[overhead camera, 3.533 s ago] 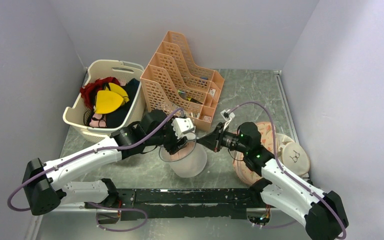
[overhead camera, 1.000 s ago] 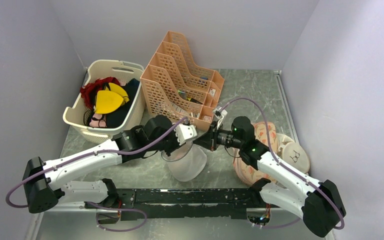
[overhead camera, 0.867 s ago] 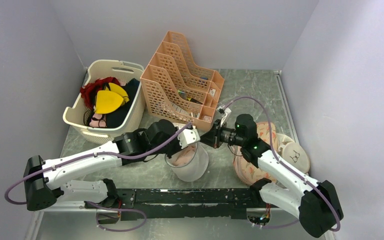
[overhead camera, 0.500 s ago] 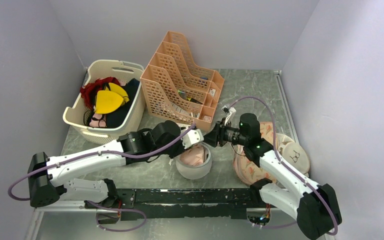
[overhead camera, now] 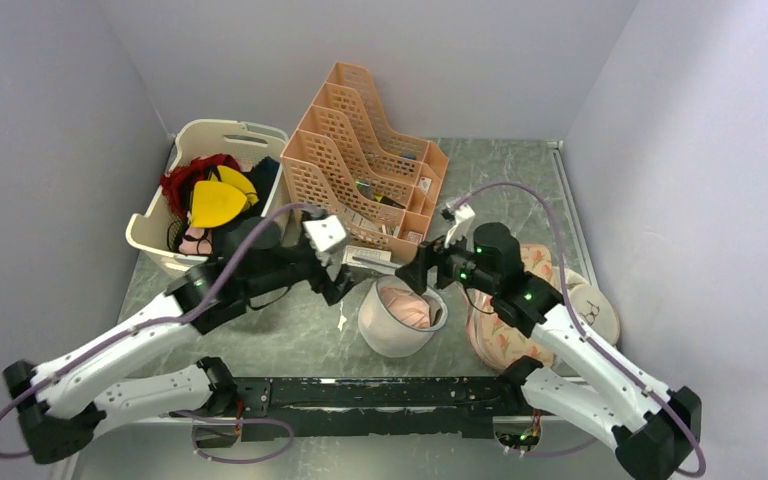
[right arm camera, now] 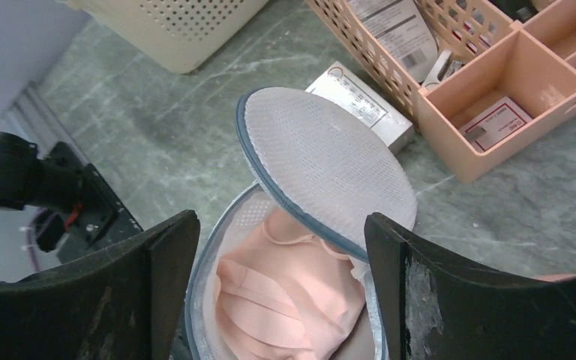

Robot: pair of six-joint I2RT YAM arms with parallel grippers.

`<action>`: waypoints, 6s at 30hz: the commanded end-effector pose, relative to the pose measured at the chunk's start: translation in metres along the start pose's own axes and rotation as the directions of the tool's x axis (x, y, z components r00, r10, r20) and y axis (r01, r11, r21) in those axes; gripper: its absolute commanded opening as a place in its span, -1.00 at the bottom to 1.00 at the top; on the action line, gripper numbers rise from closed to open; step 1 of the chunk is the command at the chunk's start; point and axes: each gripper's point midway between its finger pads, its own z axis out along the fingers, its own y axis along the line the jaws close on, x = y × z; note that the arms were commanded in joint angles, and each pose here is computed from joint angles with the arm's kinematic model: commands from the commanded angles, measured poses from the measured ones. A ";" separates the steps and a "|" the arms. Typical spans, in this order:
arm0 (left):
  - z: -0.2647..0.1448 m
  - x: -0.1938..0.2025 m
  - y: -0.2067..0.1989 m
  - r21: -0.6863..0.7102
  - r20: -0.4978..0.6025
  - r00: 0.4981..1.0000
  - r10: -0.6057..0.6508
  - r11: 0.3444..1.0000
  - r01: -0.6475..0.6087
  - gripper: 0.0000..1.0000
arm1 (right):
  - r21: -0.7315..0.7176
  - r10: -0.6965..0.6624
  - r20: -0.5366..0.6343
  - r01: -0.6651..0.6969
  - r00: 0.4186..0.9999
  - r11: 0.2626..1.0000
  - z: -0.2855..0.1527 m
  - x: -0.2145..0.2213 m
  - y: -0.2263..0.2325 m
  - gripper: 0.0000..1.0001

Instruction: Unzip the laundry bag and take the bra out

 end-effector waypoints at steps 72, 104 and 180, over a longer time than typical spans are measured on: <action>0.067 0.110 0.002 0.034 -0.401 0.892 -0.207 0.970 0.241 0.91 | 0.018 0.318 0.652 -0.433 0.688 0.901 -0.048 -0.097 0.034 -1.00; 0.065 0.107 0.025 -0.022 -0.387 0.901 -0.196 0.979 0.204 -0.86 | 0.597 0.074 0.079 -0.107 0.994 0.795 -0.024 0.018 -0.065 0.82; 0.069 0.069 -0.050 -0.162 -0.317 0.913 -0.256 0.963 0.214 -0.86 | 0.200 0.122 -0.065 -0.107 0.990 0.974 0.006 0.083 -0.010 -1.00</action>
